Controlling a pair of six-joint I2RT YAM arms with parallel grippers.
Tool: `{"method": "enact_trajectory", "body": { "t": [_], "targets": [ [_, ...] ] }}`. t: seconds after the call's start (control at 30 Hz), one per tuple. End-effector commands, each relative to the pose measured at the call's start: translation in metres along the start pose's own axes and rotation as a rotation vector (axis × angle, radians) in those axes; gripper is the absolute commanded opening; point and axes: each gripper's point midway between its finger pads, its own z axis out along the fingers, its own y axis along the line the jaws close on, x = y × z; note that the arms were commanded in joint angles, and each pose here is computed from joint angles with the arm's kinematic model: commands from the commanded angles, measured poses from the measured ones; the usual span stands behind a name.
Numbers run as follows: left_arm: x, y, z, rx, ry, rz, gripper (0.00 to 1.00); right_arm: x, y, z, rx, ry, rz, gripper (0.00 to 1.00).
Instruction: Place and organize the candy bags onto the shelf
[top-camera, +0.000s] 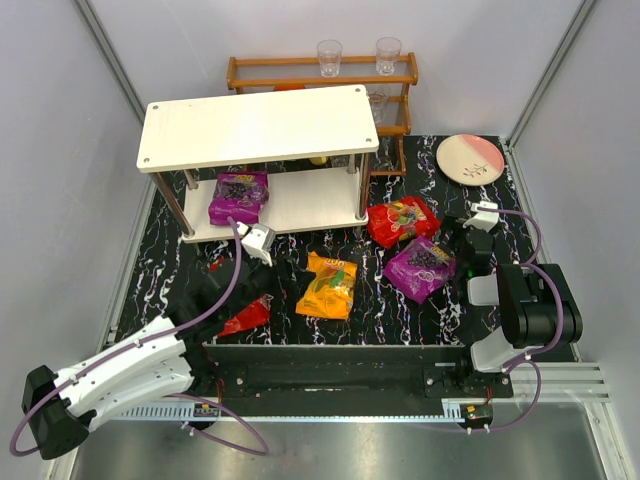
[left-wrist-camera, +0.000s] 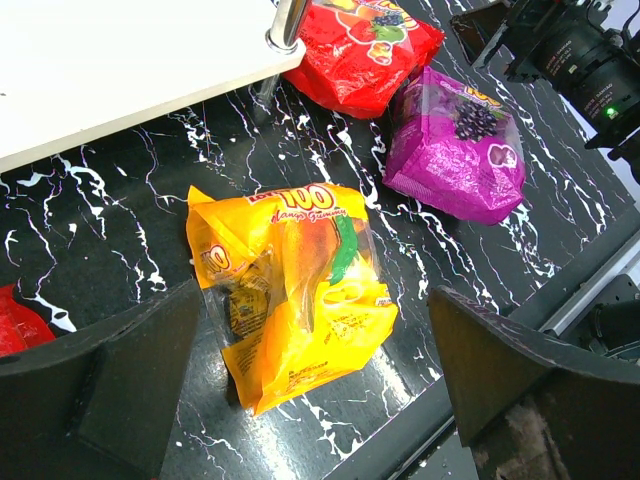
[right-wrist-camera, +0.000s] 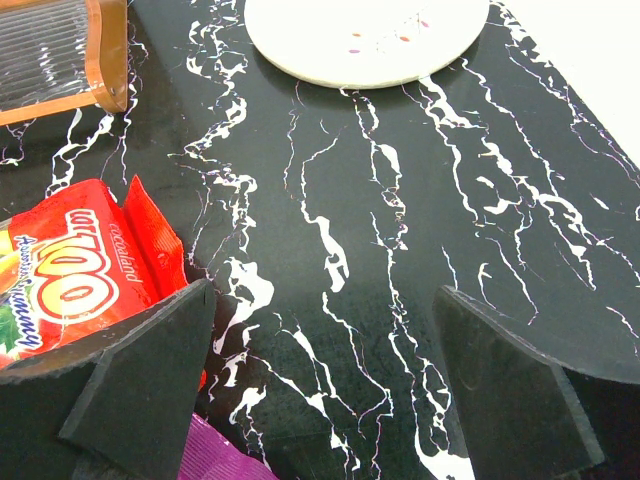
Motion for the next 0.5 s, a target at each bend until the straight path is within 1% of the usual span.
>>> {"method": "enact_trajectory", "body": {
  "t": [0.0,0.3,0.33,0.37,0.43,0.47],
  "targets": [
    [-0.008,-0.002,-0.002,0.007,-0.030,-0.009,0.99,-0.020,0.005,0.006,-0.016,-0.062,0.000,1.00],
    [-0.008,0.002,-0.009,-0.015,-0.030,-0.028,0.99,-0.019,0.005,0.006,-0.016,-0.061,0.000,1.00],
    [-0.013,0.002,-0.012,-0.019,-0.045,-0.035,0.99,-0.020,0.005,0.006,-0.016,-0.062,0.000,1.00],
    [-0.010,0.005,-0.015,-0.036,-0.035,-0.043,0.99,-0.019,0.005,0.006,-0.016,-0.061,0.000,1.00],
    [-0.017,0.011,-0.023,-0.063,-0.066,-0.059,0.99,-0.020,0.005,0.006,-0.016,-0.062,0.000,1.00],
    [-0.014,0.015,-0.027,-0.086,-0.056,-0.068,0.99,-0.020,0.005,0.006,-0.016,-0.062,0.000,1.00]
  ]
}}
